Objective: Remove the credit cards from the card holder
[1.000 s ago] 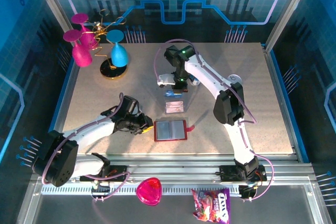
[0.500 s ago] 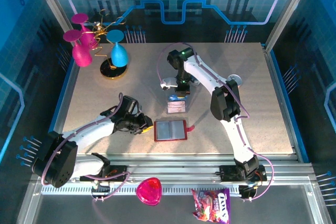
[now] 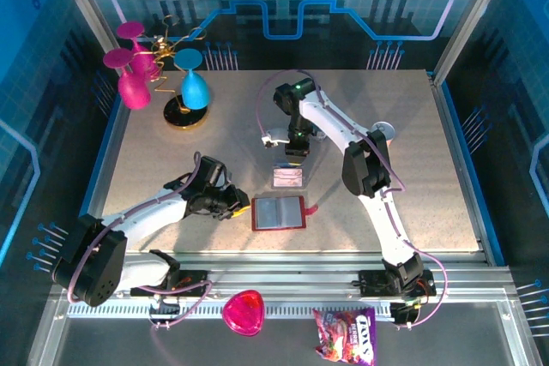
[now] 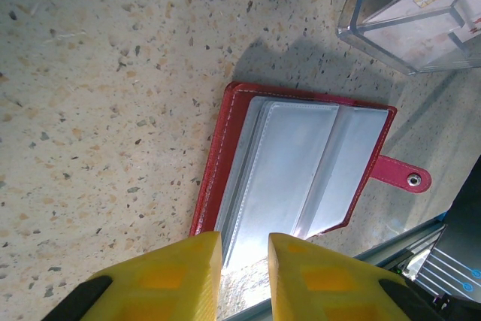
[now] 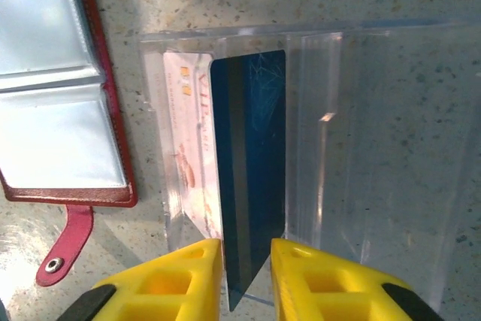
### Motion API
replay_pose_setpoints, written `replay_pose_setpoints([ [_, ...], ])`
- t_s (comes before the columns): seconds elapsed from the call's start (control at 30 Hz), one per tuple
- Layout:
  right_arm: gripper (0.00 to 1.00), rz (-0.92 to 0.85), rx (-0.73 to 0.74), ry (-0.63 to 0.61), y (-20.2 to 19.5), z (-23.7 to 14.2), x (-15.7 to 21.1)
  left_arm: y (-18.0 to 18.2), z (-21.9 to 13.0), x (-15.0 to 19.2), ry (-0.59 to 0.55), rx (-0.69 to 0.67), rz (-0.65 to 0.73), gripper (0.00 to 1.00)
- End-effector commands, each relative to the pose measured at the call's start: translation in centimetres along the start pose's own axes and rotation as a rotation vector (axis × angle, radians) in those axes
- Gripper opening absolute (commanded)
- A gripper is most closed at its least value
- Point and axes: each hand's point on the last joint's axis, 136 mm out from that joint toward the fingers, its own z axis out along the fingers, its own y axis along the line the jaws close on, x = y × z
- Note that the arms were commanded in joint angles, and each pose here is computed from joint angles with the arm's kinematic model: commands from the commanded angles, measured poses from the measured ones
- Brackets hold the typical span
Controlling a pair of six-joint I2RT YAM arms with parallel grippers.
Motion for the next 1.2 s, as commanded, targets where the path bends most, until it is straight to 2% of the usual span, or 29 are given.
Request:
replay_pose_setpoints([
  [0.0, 0.25, 0.031, 0.099, -0.047, -1.2, -2.8, 0.0, 0.8, -0.1, 0.1, 0.000, -0.026, -0.030, 0.23],
  [0.13, 0.25, 0.042, 0.195, -0.083, -1.9, -4.6, -0.3, 0.6, 0.0, 0.0, 0.002, -0.021, -0.027, 0.23],
  [0.4, 0.24, 0.073, 0.220, -0.094, -2.6, -4.0, -0.5, 0.5, 0.0, -0.1, 0.002, -0.018, -0.025, 0.23],
  [0.67, 0.09, 0.066, 0.231, -0.107, -3.0, -1.8, -1.6, 0.6, 0.1, 0.0, 0.006, -0.018, -0.025, 0.23],
  [0.9, 0.02, 0.066, 0.179, -0.096, -2.3, 0.0, -1.6, 0.8, 0.2, 0.1, 0.009, -0.023, -0.030, 0.23],
  [1.0, 0.03, 0.068, 0.161, -0.096, -1.9, 0.5, -1.4, 0.7, 0.2, 0.1, 0.009, -0.021, -0.029, 0.23],
  [1.1, 0.17, 0.069, 0.171, -0.086, -2.0, 0.7, -1.2, 0.7, 0.2, 0.1, 0.010, -0.019, -0.031, 0.23],
  [1.17, 0.19, 0.070, 0.179, -0.079, -2.1, 0.6, -1.1, 0.7, 0.2, 0.1, 0.010, -0.018, -0.030, 0.24],
])
